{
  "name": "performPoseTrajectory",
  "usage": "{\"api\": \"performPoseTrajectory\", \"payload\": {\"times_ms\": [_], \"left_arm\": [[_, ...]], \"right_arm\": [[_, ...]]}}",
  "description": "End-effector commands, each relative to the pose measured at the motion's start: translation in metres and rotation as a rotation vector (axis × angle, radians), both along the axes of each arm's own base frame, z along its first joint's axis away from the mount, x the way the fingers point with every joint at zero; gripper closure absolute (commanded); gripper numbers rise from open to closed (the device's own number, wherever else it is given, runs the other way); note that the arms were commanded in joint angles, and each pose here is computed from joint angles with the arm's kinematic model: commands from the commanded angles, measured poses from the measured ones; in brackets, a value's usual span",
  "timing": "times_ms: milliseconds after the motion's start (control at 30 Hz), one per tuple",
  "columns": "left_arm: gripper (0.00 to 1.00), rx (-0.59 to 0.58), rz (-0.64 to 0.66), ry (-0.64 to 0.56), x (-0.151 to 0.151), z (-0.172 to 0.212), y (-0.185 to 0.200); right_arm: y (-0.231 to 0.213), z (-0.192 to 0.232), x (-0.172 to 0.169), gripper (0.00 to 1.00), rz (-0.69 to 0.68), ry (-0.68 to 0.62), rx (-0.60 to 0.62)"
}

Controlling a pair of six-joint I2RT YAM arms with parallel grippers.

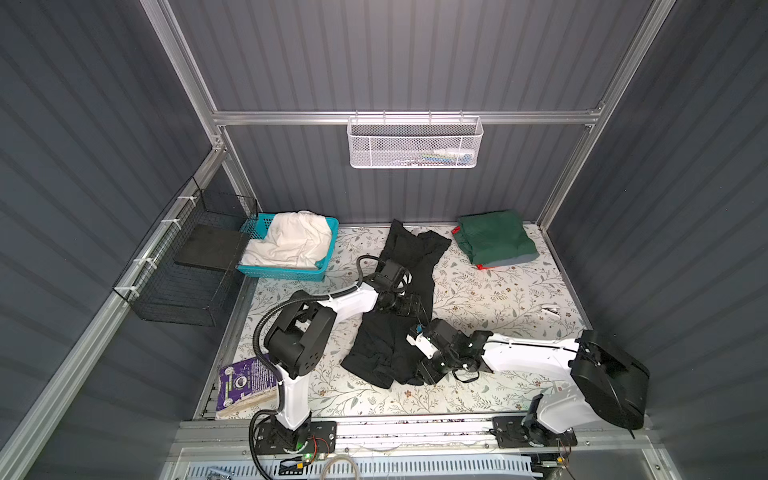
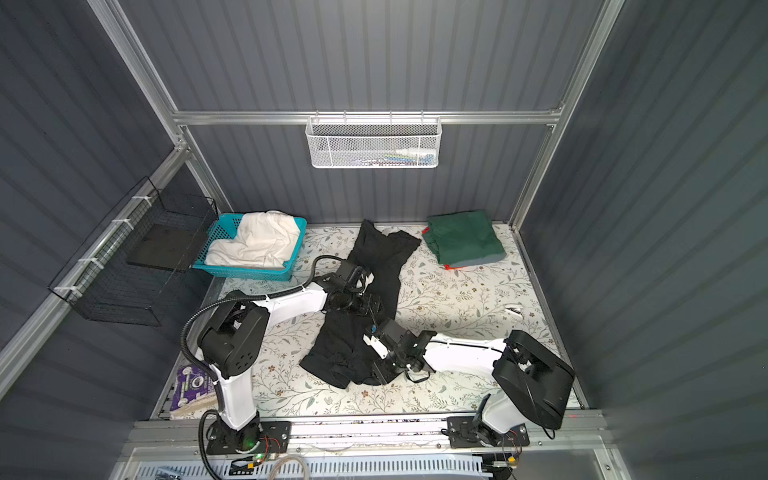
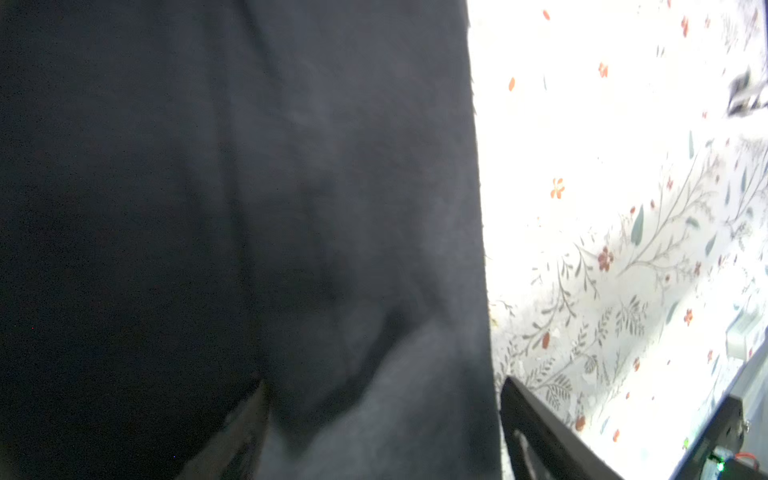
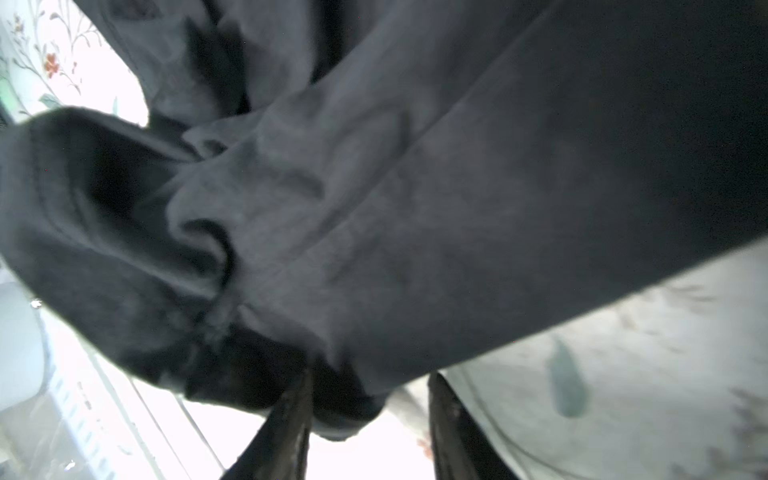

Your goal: Fold and stack the t-shirts

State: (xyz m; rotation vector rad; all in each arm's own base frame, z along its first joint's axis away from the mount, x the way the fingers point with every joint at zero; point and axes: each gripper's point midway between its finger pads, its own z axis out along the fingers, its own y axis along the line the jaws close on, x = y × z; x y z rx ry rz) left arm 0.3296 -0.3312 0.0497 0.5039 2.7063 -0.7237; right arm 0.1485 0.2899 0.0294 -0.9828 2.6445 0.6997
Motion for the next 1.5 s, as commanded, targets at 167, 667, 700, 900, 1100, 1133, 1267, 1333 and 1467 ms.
{"api": "performPoseTrajectory", "payload": {"times_ms": [167, 667, 700, 900, 1100, 1133, 1267, 1333, 1467], "left_arm": [[0.13, 0.057, -0.047, 0.057, 0.002, -0.021, -0.007], [0.14, 0.127, 0.005, 0.104, 0.023, -0.054, -0.009], [0.14, 0.128, 0.007, 0.103, 0.024, -0.054, -0.008], [0.14, 0.113, 0.005, 0.098, 0.028, -0.049, -0.008], [0.14, 0.130, -0.021, 0.100, 0.028, -0.046, -0.008], [0.14, 0.127, -0.021, 0.100, 0.028, -0.046, -0.008], [0.14, 0.115, -0.022, 0.099, 0.030, -0.044, -0.009], [0.14, 0.100, -0.032, 0.109, 0.028, -0.044, -0.011], [0.14, 0.100, -0.043, 0.124, 0.028, -0.045, -0.012]], "right_arm": [[0.009, 0.004, -0.014, 0.60, 0.066, 0.046, 0.035], [-0.001, -0.003, -0.026, 0.66, 0.048, 0.090, -0.011], [-0.002, -0.003, -0.025, 0.67, 0.041, 0.091, -0.018], [-0.018, -0.003, -0.021, 0.60, 0.013, 0.044, -0.089], [-0.026, 0.024, 0.003, 0.51, -0.010, -0.141, -0.093], [-0.024, 0.028, 0.005, 0.47, -0.004, -0.158, -0.074], [-0.017, 0.025, 0.013, 0.45, 0.023, -0.194, -0.083], [-0.012, 0.018, 0.012, 0.49, 0.048, -0.178, -0.088], [0.002, 0.014, 0.009, 0.49, 0.097, -0.169, -0.042]]}}
